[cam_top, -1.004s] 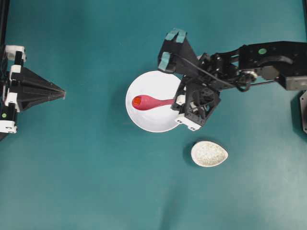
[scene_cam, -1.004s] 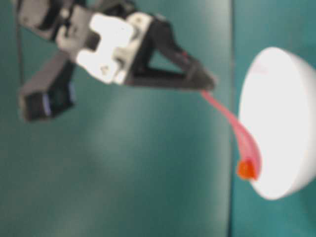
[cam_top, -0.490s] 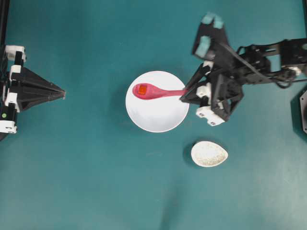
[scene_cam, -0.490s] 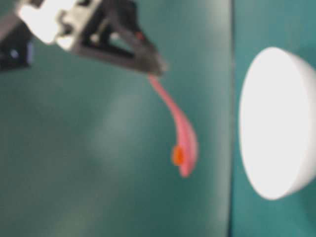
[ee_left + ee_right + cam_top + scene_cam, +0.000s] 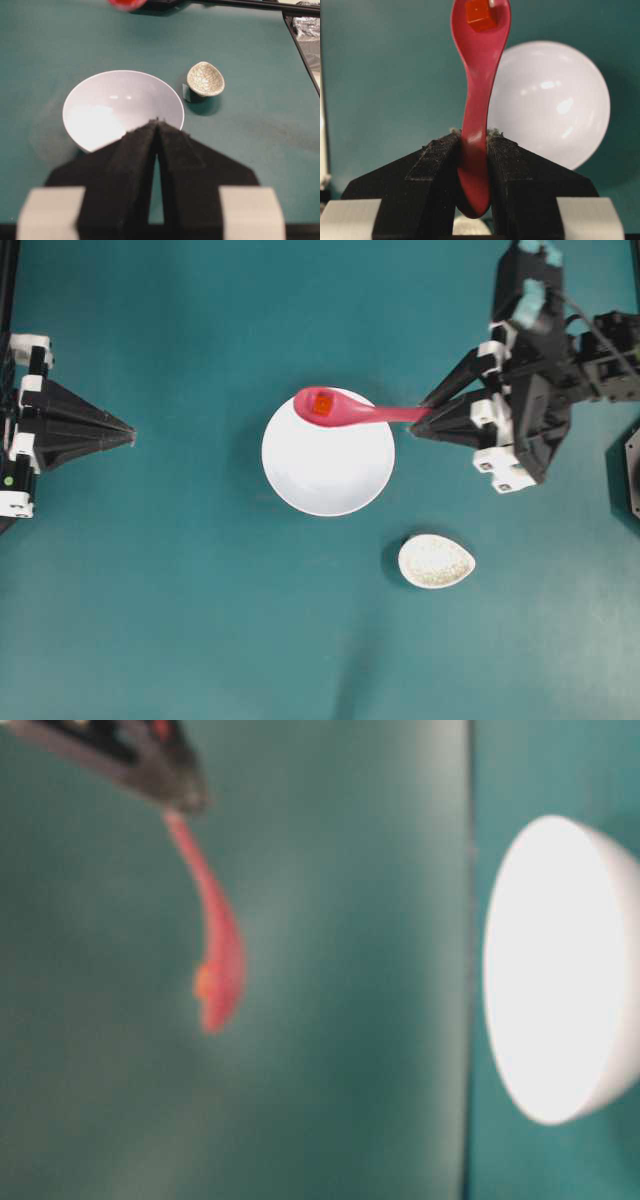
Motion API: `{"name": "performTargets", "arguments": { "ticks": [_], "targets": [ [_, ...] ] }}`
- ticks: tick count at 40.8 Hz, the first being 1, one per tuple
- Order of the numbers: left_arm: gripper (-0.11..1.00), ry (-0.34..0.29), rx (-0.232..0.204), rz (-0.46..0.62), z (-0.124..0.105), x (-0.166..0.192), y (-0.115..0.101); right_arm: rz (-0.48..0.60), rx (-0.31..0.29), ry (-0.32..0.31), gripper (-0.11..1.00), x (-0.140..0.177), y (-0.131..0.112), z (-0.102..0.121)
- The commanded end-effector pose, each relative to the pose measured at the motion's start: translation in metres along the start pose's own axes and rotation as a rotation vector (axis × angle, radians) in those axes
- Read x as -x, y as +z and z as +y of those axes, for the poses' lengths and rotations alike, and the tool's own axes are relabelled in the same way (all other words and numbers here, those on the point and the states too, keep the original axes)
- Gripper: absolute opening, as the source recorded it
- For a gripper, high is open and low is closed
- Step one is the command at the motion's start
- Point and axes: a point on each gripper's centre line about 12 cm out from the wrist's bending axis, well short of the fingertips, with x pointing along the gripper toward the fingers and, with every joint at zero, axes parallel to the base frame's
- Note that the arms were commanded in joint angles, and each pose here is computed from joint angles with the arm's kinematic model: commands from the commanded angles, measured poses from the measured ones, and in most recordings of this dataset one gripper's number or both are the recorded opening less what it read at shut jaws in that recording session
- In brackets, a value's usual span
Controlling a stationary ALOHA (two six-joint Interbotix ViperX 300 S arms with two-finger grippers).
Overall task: Grip the spoon and scoop the red block from the bowl with right arm.
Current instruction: 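Raise the spoon carrying the red cube up and out of the bowl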
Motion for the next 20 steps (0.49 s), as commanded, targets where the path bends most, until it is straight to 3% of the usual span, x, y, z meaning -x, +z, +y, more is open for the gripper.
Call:
{"name": "performTargets", "arguments": {
  "ticks": [1, 20],
  "targets": [
    [0.0, -0.002, -0.008, -0.017, -0.0008, -0.0002, 0.0084, -0.064, 0.006, 0.029, 0.23, 0.0153, 0.0138, 0.0085],
    [0.0, 0.0, -0.006, -0.005, -0.0008, 0.0027, 0.0088, -0.087, -0.004, 0.044, 0.23, 0.0236, 0.0176, 0.0115]
  ]
}}
